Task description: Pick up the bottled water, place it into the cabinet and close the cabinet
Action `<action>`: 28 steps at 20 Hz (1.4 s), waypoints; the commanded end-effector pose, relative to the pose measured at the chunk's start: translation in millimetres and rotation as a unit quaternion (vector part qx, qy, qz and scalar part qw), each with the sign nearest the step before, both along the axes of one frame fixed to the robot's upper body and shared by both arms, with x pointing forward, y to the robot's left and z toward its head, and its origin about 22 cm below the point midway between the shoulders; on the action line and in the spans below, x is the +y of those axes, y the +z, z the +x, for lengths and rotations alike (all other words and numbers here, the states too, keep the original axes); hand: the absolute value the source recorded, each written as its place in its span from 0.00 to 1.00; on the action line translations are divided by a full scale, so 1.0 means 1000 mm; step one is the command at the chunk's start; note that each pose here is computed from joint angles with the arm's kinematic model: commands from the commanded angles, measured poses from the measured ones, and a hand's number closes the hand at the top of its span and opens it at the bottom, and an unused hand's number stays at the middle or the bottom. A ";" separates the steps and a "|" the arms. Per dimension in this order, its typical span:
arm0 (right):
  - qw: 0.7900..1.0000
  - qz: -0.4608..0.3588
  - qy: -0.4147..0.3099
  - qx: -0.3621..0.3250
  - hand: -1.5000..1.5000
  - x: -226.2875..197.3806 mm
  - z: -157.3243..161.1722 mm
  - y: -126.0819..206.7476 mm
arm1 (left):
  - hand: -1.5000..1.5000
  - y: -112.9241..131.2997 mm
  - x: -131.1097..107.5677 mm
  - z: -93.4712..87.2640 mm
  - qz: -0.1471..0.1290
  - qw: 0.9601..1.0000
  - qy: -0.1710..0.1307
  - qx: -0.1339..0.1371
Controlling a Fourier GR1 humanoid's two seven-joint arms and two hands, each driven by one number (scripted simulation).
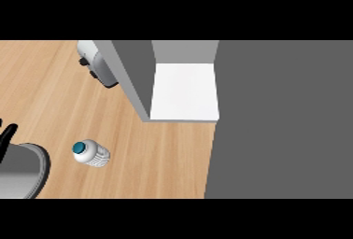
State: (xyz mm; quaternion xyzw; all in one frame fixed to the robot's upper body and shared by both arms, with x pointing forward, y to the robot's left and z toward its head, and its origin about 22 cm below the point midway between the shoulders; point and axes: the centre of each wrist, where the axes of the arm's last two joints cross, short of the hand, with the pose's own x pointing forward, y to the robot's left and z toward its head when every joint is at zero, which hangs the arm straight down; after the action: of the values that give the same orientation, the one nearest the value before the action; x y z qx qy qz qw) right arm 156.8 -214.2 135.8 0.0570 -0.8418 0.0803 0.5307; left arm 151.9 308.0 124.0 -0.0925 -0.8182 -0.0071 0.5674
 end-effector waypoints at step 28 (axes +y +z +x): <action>0.999 0.016 0.031 0.005 0.00 0.038 -0.055 0.055 | 0.00 -0.055 0.024 0.008 0.044 0.993 0.017 0.109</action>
State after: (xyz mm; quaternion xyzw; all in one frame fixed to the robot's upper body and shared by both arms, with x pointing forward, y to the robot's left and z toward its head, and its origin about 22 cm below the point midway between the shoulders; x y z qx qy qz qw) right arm 122.5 -173.2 169.8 0.1267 -0.8184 0.0838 0.5542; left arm 148.1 331.4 92.5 -0.0573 -0.7582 -0.0231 0.6491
